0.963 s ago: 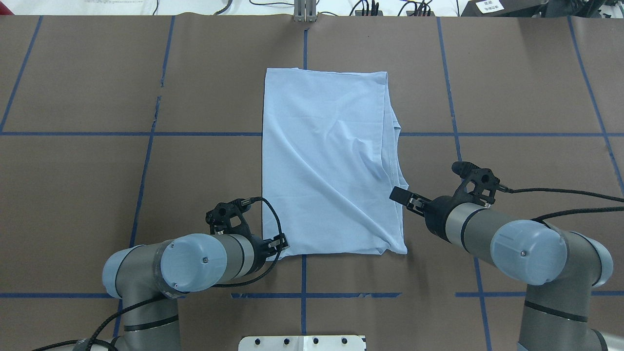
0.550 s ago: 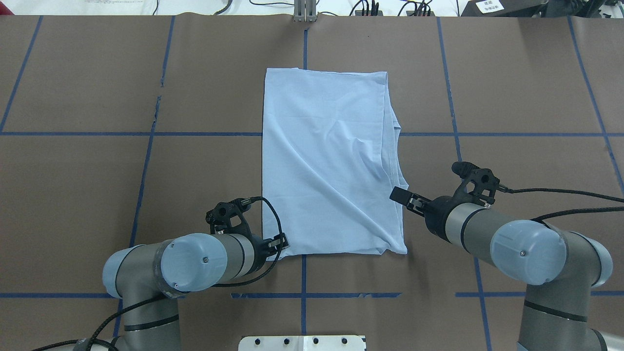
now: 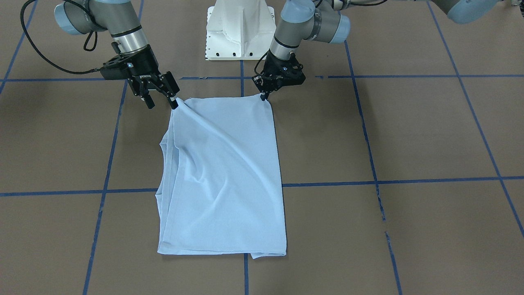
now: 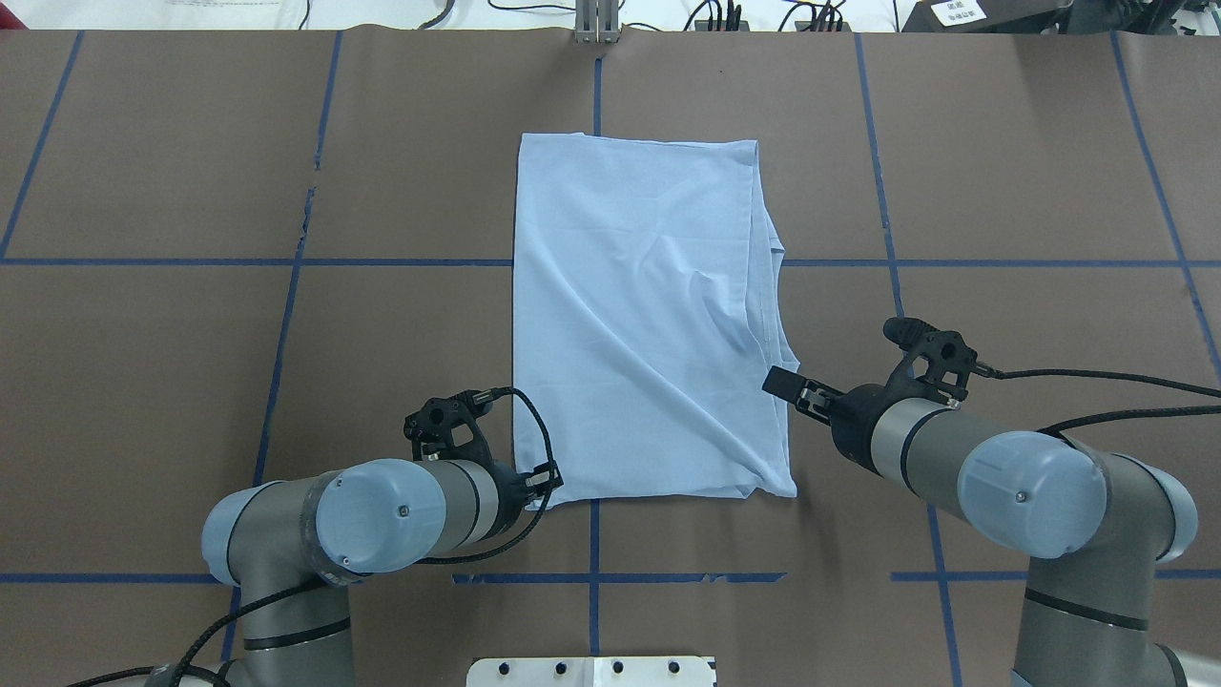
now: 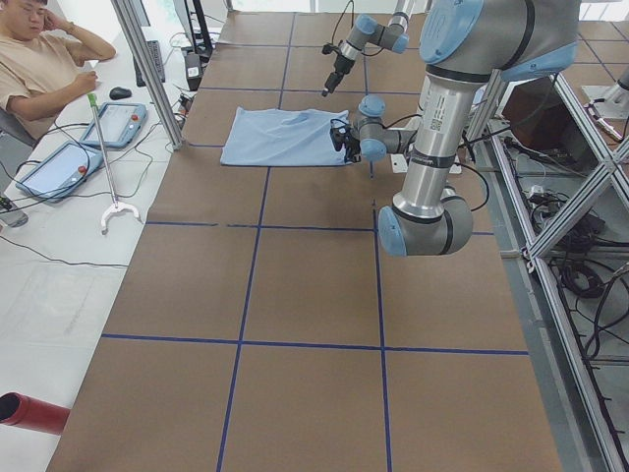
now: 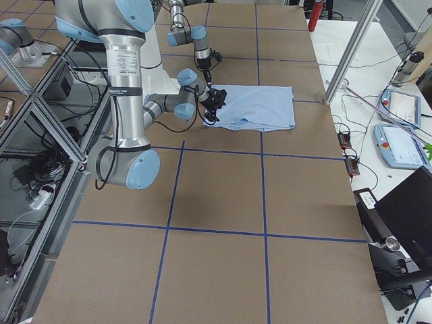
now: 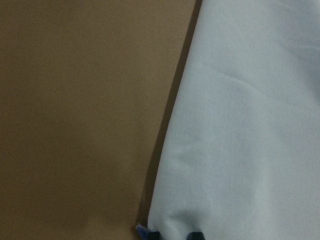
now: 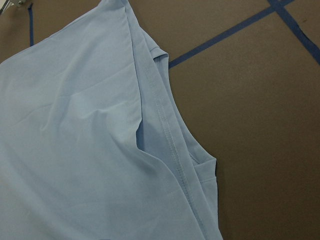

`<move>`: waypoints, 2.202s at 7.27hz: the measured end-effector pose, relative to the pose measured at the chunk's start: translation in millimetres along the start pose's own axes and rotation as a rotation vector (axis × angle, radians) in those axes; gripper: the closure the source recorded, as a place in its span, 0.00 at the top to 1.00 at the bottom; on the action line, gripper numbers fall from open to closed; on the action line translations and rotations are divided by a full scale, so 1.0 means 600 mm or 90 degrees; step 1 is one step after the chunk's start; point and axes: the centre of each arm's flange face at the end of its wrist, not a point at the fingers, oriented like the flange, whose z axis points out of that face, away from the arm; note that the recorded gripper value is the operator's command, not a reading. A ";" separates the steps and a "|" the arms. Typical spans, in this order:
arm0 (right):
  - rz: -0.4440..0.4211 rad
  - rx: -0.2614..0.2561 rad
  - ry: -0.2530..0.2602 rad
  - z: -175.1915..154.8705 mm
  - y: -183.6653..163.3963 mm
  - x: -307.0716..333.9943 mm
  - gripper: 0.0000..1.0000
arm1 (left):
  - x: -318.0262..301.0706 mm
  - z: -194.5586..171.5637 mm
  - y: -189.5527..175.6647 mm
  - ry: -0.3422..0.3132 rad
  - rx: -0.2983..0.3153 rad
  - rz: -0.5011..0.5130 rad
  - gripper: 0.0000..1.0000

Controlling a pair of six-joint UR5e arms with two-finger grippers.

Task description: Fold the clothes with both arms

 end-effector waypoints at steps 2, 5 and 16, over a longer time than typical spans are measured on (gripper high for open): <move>0.002 -0.001 0.000 0.000 0.001 -0.002 0.89 | 0.002 -0.003 0.002 0.002 -0.001 0.005 0.00; 0.080 -0.007 0.025 0.008 0.027 -0.053 0.79 | 0.004 -0.005 0.002 0.005 -0.002 0.006 0.00; 0.106 0.004 0.189 0.090 0.192 -0.102 0.79 | 0.007 -0.011 0.003 0.013 -0.003 0.006 0.00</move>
